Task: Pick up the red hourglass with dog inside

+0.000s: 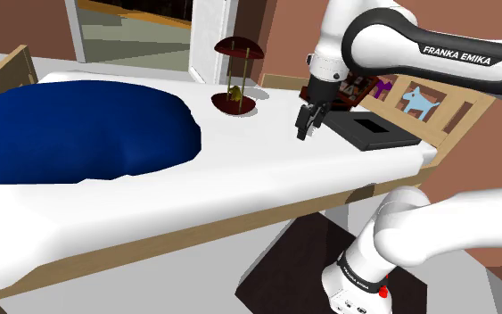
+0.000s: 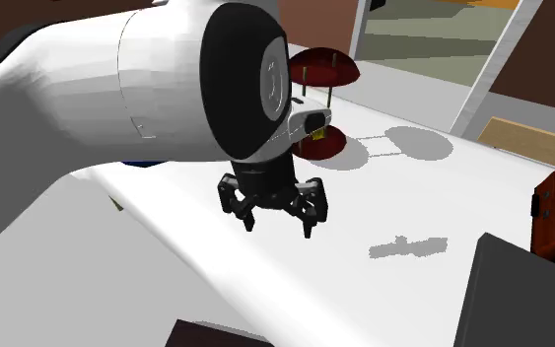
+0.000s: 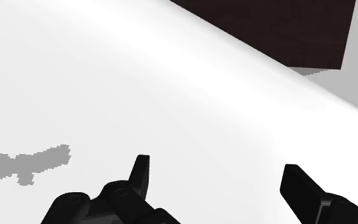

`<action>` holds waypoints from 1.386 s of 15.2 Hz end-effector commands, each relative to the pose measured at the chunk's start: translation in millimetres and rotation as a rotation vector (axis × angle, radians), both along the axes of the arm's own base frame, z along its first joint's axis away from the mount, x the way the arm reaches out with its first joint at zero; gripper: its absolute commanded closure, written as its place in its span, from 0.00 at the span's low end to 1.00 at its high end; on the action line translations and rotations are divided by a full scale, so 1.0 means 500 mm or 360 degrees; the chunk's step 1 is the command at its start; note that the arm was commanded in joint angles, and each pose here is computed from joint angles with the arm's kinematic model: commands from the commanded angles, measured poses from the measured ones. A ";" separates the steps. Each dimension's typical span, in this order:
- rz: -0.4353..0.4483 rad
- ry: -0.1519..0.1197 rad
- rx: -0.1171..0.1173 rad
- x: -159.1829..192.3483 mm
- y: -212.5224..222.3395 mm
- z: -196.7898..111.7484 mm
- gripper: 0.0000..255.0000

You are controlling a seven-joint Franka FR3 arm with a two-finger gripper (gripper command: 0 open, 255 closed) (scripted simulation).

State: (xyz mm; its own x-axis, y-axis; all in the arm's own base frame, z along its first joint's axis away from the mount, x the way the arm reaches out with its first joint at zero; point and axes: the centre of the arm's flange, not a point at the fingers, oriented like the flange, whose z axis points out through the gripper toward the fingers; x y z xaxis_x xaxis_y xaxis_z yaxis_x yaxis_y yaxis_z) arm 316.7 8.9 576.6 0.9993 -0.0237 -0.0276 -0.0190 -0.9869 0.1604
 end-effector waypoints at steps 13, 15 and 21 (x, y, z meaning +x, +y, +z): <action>0.0714 -0.0624 0.0593 0.186 -0.233 -0.031 0.00; 0.0832 -0.0728 0.0692 0.228 -0.261 -0.036 0.00; 0.1189 -0.1040 0.0989 0.364 -0.325 -0.042 0.00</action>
